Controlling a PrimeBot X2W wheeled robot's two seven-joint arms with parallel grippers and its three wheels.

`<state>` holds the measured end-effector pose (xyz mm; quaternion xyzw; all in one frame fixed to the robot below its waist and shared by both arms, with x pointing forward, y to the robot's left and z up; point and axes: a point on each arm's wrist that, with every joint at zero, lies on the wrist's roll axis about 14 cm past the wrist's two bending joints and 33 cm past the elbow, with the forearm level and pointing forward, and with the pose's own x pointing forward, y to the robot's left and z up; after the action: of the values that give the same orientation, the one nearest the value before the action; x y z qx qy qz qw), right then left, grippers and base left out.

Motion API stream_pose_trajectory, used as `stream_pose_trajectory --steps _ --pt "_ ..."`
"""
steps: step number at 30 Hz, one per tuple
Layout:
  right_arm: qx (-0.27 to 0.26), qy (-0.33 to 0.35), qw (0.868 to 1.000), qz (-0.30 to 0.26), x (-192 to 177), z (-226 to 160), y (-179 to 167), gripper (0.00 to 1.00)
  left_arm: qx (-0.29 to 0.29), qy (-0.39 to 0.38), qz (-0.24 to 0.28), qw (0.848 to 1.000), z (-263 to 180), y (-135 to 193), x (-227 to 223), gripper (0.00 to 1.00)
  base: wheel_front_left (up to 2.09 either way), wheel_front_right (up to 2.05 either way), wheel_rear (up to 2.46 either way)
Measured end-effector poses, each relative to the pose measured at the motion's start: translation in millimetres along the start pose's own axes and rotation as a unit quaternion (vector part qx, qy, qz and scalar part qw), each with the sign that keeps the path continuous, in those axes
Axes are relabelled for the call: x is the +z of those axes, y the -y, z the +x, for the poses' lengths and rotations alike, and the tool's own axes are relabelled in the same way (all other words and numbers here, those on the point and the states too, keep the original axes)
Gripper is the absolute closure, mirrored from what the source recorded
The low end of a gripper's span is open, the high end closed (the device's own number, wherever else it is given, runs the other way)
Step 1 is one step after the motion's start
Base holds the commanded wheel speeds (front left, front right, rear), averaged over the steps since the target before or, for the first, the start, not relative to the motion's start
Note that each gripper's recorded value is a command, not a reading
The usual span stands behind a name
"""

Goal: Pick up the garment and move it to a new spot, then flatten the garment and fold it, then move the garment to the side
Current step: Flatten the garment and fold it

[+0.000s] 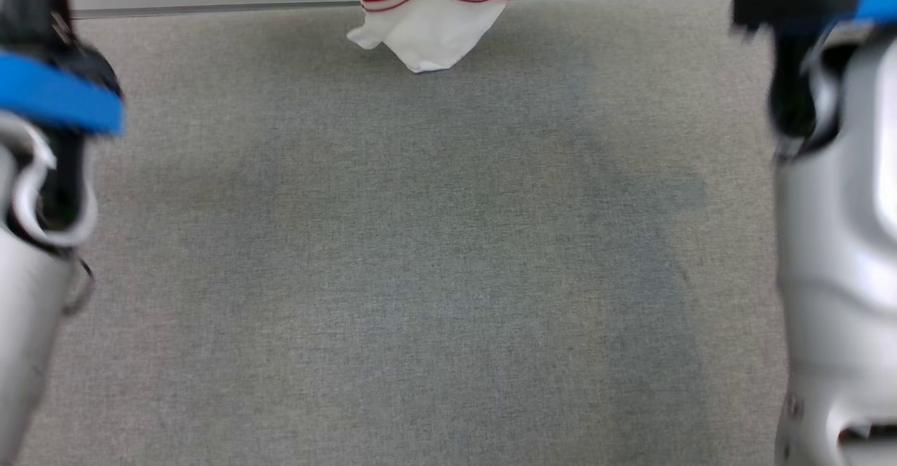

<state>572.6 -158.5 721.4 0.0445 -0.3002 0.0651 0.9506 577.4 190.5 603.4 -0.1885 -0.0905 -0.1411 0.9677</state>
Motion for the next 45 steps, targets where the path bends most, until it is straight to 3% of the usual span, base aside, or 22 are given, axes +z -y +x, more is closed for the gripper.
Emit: stream_pose_trajectory --steps 4,8,14,15,16,17,21,23,24,29,35,39,45 --pt "-0.025 -0.113 0.993 0.036 -69.8 -76.6 8.7 1.0 0.026 -0.104 -0.051 0.993 -46.2 -2.2 -84.2 1.0 0.0 0.0 0.0" --pt "-0.051 -0.227 0.971 0.064 -121.6 -169.4 9.0 1.0 0.06 -0.193 -0.094 0.975 -108.0 -1.2 -150.5 1.0 0.0 0.0 0.0" --pt "-0.087 -0.322 0.937 0.102 -147.3 -262.5 4.2 1.0 0.113 -0.267 -0.146 0.946 -186.7 5.5 -202.0 1.0 0.0 0.0 0.0" --pt "-0.092 -0.331 0.933 0.108 -148.6 -272.1 3.8 1.0 0.121 -0.273 -0.148 0.943 -195.2 4.0 -204.9 0.72 0.0 0.0 0.0" --pt "-0.095 -0.338 0.93 0.11 -149.1 -279.6 2.9 1.0 0.124 -0.279 -0.143 0.941 -202.1 3.0 -206.7 0.27 0.0 0.0 0.0" --pt "-0.095 -0.343 0.928 0.112 -149.3 -284.9 1.1 1.0 0.125 -0.284 -0.135 0.941 -207.7 1.6 -207.7 0.0 0.0 0.0 0.0" --pt "-0.099 -0.351 0.924 0.112 -145.7 -297.9 0.3 1.0 0.162 -0.256 -0.121 0.945 -215.0 -17.1 -193.9 0.0 0.0 0.0 0.0" --pt "-0.103 -0.353 0.924 0.107 -142.7 -302.2 3.5 0.14 0.179 -0.232 -0.118 0.949 -216.5 -24.4 -183.0 0.0 0.0 0.0 0.0" --pt "-0.104 -0.352 0.924 0.105 -140.4 -303.4 4.4 0.0 0.183 -0.222 -0.114 0.951 -217.0 -25.3 -178.1 0.0 0.0 0.0 0.0" --pt "-0.091 -0.324 0.94 0.061 -118.1 -293.5 12.2 0.0 0.18 -0.188 -0.065 0.963 -221.0 -24.9 -155.4 0.0 0.0 0.0 0.0" --pt "-0.063 -0.284 0.957 0.003 -86.4 -281.0 13.3 0.0 0.153 -0.159 0.043 0.974 -219.0 -18.0 -127.4 0.0 0.0 0.0 0.0" --pt "-0.045 -0.299 0.953 -0.008 -84.9 -296.1 3.8 0.0 0.148 -0.162 0.081 0.972 -229.3 -6.6 -128.5 0.0 0.0 0.0 0.0" --pt "-0.036 -0.338 0.94 -0.01 -91.6 -330.7 -4.8 0.0 0.153 -0.187 0.094 0.966 -256.4 4.8 -144.2 0.0 0.0 0.0 0.0"
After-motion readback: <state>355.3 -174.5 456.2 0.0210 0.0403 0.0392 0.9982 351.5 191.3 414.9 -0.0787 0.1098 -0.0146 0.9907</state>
